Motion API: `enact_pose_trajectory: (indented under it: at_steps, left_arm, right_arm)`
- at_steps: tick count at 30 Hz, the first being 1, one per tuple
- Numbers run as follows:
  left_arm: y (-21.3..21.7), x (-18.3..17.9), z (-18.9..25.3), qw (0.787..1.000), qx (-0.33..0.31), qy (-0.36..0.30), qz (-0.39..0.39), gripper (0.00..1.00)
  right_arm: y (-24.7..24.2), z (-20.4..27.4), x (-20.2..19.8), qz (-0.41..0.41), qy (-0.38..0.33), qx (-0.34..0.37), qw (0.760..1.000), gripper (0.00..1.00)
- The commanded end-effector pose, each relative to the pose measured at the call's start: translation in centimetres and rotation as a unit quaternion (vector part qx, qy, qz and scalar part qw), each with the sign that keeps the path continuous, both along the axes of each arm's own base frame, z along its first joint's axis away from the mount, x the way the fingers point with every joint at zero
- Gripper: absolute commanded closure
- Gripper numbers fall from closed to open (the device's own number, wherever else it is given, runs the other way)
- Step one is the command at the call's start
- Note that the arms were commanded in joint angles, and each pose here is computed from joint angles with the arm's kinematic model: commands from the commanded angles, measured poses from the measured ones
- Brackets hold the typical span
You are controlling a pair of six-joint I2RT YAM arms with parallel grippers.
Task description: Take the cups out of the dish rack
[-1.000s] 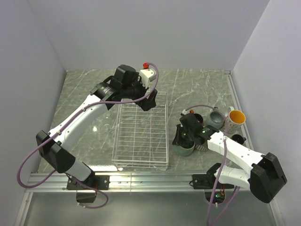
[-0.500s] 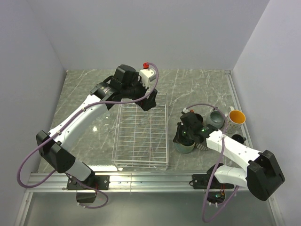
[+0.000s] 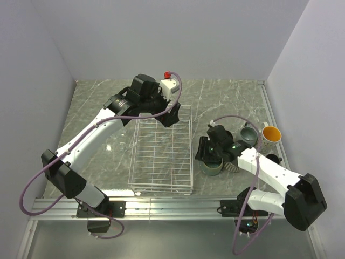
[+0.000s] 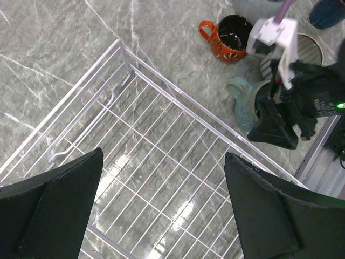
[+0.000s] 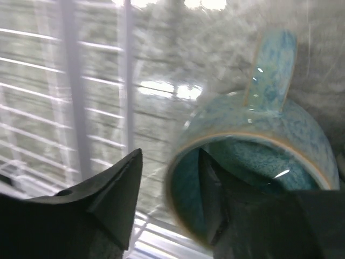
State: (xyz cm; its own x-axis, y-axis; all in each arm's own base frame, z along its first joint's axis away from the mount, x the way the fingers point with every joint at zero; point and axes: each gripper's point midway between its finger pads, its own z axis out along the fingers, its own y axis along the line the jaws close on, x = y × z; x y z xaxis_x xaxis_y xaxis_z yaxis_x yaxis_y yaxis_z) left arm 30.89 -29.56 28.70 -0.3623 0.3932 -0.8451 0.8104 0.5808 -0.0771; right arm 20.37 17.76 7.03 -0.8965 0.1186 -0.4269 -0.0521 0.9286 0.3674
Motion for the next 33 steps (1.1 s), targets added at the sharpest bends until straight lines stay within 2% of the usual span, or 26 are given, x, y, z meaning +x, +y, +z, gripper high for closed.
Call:
enact_pose_trajectory:
  at_steps: [1, 5, 6, 7, 12, 14, 18, 21, 23, 25, 26, 28, 29, 30, 32, 33]
  left_arm:
    - [0.2, 0.2, 2.5, 0.999, -0.013, -0.039, 0.000, 0.01]
    - [0.8, 0.3, 3.3, 0.999, -0.007, -0.052, 0.008, 0.01]
    - [1.0, 0.3, 3.5, 0.998, -0.005, -0.057, 0.011, 0.01]
    - [1.4, 0.3, 4.0, 0.998, -0.003, -0.065, 0.018, 0.01]
    - [3.9, -0.5, 6.0, 0.994, 0.007, -0.096, 0.050, 0.01]
    - [5.7, -1.1, 7.6, 0.990, 0.009, -0.118, 0.074, 0.01]
    - [9.6, -2.3, 8.8, 0.981, 0.024, -0.133, 0.136, 0.00]
    - [13.8, -4.6, 11.0, 0.965, 0.011, -0.174, 0.195, 0.01]
    - [16.0, -5.7, 10.8, 0.957, 0.018, -0.190, 0.218, 0.01]
    - [19.9, -7.4, 12.2, 0.938, 0.004, -0.227, 0.261, 0.01]
    - [21.0, -7.7, 10.8, 0.934, 0.026, -0.237, 0.266, 0.01]
    - [24.6, -10.4, 12.5, 0.904, 0.001, -0.298, 0.307, 0.01]
    - [25.3, -10.6, 10.8, 0.900, 0.013, -0.301, 0.315, 0.01]
    - [27.2, -12.5, 11.4, 0.883, -0.009, -0.324, 0.339, 0.01]
    - [28.2, -13.0, 9.0, 0.878, -0.010, -0.317, 0.358, 0.01]
    - [29.5, -14.1, 8.7, 0.864, -0.023, -0.326, 0.382, 0.01]
  right_arm:
    - [0.9, 5.1, 1.9, -0.002, -0.061, 0.036, 0.997, 0.44]
    - [0.5, 9.0, 2.3, 0.001, -0.106, 0.042, 0.994, 0.35]
    - [0.3, 10.5, 2.7, -0.004, -0.126, 0.042, 0.991, 0.30]
    - [-0.3, 11.6, 2.3, -0.007, -0.140, 0.043, 0.989, 0.18]
    - [-4.0, 15.5, 1.8, -0.043, -0.239, 0.026, 0.970, 0.17]
    - [-4.9, 15.5, 1.3, -0.048, -0.261, 0.024, 0.964, 0.14]
    - [-5.8, 17.7, 0.3, -0.052, -0.329, 0.061, 0.941, 0.14]
    - [-6.5, 18.2, -0.1, -0.055, -0.361, 0.067, 0.928, 0.14]
    - [-6.8, 18.1, -0.3, -0.055, -0.372, 0.064, 0.924, 0.15]
    - [-7.0, 18.6, -0.5, -0.055, -0.386, 0.071, 0.918, 0.15]
    - [-7.0, 18.5, -0.6, -0.051, -0.389, 0.071, 0.917, 0.15]
    - [-7.0, 18.9, -0.8, -0.049, -0.399, 0.078, 0.912, 0.15]
    - [-7.1, 18.6, -0.9, -0.047, -0.400, 0.076, 0.912, 0.15]
    - [-7.1, 18.8, -0.9, -0.050, -0.406, 0.081, 0.909, 0.15]
    - [-7.0, 18.1, -0.9, -0.050, -0.404, 0.084, 0.910, 0.15]
    - [-7.0, 18.3, -1.0, -0.050, -0.409, 0.092, 0.907, 0.15]
